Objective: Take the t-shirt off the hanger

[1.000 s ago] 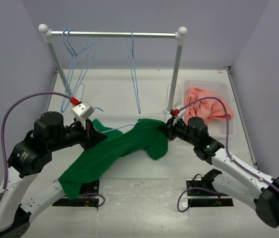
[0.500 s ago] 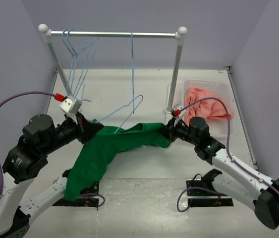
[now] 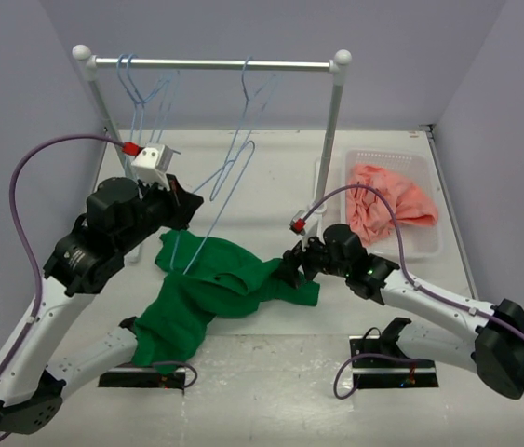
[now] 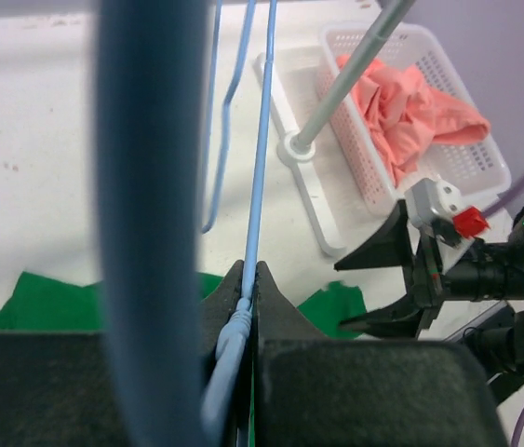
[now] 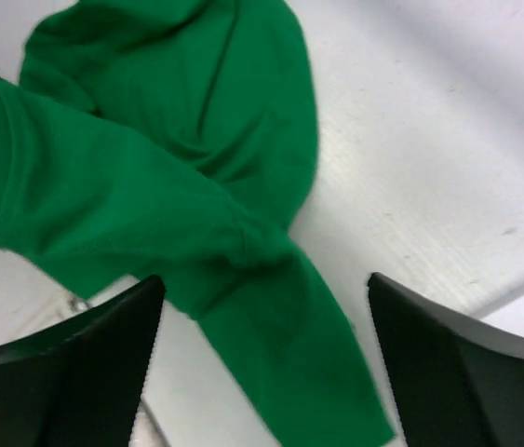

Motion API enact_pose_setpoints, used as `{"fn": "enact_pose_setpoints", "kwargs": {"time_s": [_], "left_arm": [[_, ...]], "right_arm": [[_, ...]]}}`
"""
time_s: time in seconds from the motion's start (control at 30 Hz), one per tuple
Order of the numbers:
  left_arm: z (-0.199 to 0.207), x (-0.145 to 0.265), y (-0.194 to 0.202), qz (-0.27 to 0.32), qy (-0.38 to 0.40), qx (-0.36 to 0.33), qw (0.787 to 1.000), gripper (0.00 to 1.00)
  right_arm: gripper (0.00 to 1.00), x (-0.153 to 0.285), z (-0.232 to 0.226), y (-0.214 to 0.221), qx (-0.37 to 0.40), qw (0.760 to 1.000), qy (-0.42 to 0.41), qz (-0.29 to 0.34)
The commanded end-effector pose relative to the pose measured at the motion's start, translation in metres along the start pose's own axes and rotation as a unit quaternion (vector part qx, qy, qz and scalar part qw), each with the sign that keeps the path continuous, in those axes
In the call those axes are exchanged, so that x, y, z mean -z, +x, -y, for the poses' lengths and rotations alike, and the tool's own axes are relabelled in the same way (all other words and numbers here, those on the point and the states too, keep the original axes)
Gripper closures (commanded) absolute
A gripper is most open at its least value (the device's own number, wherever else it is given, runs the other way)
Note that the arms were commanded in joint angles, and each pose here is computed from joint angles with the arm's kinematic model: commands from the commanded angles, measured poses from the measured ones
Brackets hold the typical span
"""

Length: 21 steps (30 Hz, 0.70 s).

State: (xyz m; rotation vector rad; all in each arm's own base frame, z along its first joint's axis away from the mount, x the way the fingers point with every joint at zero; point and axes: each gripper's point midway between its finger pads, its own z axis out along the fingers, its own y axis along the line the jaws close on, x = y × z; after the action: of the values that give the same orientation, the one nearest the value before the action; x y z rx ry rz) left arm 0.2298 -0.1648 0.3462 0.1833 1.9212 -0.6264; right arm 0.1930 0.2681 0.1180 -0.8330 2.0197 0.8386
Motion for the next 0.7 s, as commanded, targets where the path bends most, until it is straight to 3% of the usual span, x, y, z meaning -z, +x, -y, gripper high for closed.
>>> {"fn": "enact_pose_setpoints", "kwargs": {"time_s": [0.0, 0.17, 0.4, 0.5, 0.53, 0.67], "left_arm": [[0.030, 0.038, -0.052, 0.085, 0.067, -0.032, 0.994, 1.00], [0.065, 0.067, -0.062, 0.094, 0.161, -0.066, 0.980, 1.00], [0.069, 0.095, -0.115, 0.178, 0.143, -0.045, 0.973, 1.00], [0.069, 0.092, -0.129, 0.202, 0.136, -0.034, 0.969, 1.00], [0.076, 0.087, -0.131, 0.201, 0.153, -0.037, 0.967, 1.00], [0.091, 0.085, -0.150, 0.237, 0.188, -0.034, 0.953, 1.00]], "right_arm": [[0.01, 0.006, 0.016, -0.010, -0.016, 0.998, 0.056, 0.027], [0.01, 0.012, 0.021, -0.018, -0.019, 0.996, 0.079, 0.041], [0.01, 0.023, 0.022, -0.033, -0.008, 0.993, 0.089, 0.072], [0.01, 0.024, 0.005, -0.036, 0.028, 0.996, 0.036, 0.077], [0.01, 0.025, -0.017, -0.037, 0.045, 0.996, -0.024, 0.079], [0.01, 0.029, -0.035, -0.049, 0.063, 0.991, -0.072, 0.094]]}}
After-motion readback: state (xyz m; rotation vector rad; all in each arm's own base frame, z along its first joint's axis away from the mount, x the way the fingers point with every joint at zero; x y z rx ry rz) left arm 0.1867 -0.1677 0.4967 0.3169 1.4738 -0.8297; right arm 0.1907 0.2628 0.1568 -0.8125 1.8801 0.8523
